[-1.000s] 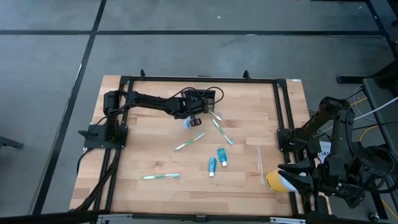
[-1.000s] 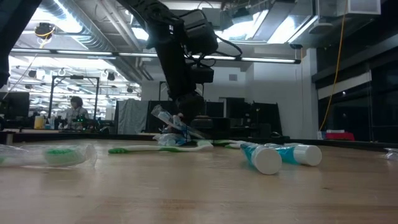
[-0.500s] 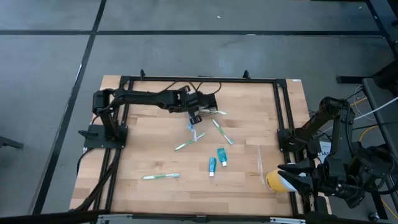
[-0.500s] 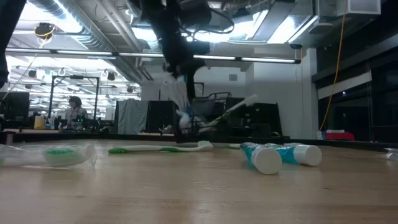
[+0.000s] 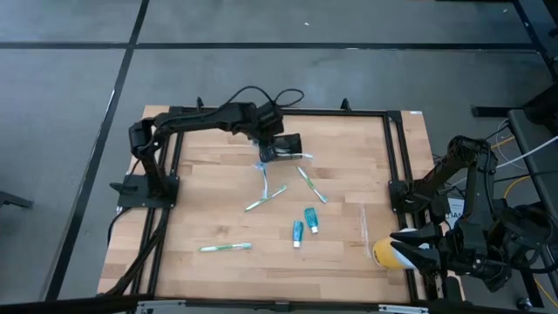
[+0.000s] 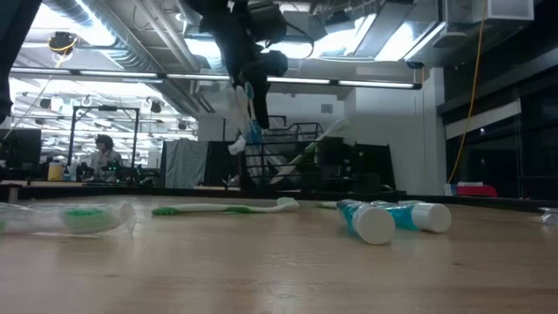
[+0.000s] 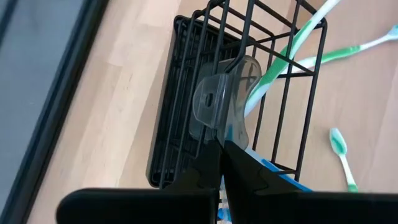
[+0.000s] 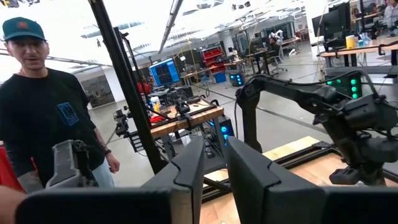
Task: Pick & Place toothbrushing station
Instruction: Put the wire organizer on the top center of the table upright
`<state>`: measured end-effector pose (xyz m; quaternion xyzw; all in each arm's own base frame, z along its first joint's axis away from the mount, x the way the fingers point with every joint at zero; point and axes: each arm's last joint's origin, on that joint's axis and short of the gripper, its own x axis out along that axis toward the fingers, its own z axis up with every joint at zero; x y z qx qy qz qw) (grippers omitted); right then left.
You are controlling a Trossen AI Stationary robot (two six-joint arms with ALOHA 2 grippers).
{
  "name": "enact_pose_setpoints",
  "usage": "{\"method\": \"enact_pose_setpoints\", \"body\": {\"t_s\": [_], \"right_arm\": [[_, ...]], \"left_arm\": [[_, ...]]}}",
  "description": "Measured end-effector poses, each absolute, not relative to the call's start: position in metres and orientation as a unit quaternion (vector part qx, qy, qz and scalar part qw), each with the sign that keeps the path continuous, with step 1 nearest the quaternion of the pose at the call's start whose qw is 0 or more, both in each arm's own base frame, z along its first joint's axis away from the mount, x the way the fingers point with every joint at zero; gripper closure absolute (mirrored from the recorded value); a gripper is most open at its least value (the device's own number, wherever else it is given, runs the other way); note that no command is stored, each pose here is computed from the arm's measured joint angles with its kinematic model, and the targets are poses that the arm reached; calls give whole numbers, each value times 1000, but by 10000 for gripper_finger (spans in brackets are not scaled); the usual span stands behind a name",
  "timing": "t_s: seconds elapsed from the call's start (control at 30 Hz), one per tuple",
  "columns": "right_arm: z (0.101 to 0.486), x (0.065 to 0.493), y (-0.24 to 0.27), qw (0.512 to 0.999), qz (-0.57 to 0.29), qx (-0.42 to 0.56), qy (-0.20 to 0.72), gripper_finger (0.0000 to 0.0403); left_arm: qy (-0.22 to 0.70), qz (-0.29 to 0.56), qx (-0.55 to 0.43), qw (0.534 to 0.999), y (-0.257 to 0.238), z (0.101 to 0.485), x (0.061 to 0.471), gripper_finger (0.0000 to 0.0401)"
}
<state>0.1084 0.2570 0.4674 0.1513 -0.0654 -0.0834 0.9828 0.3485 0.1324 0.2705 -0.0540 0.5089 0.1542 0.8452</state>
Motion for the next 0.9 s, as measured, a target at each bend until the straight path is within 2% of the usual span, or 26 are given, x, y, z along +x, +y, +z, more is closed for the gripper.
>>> {"method": "enact_pose_setpoints", "body": {"t_s": [0.23, 0.9], "right_arm": [[468, 108, 257, 983, -75, 153, -71, 333], [469, 109, 256, 981, -76, 165, -74, 333]], "left_arm": [[510, 105, -60, 852, 157, 270, 337, 399], [487, 71, -101, 864, 200, 270, 313, 399]]}}
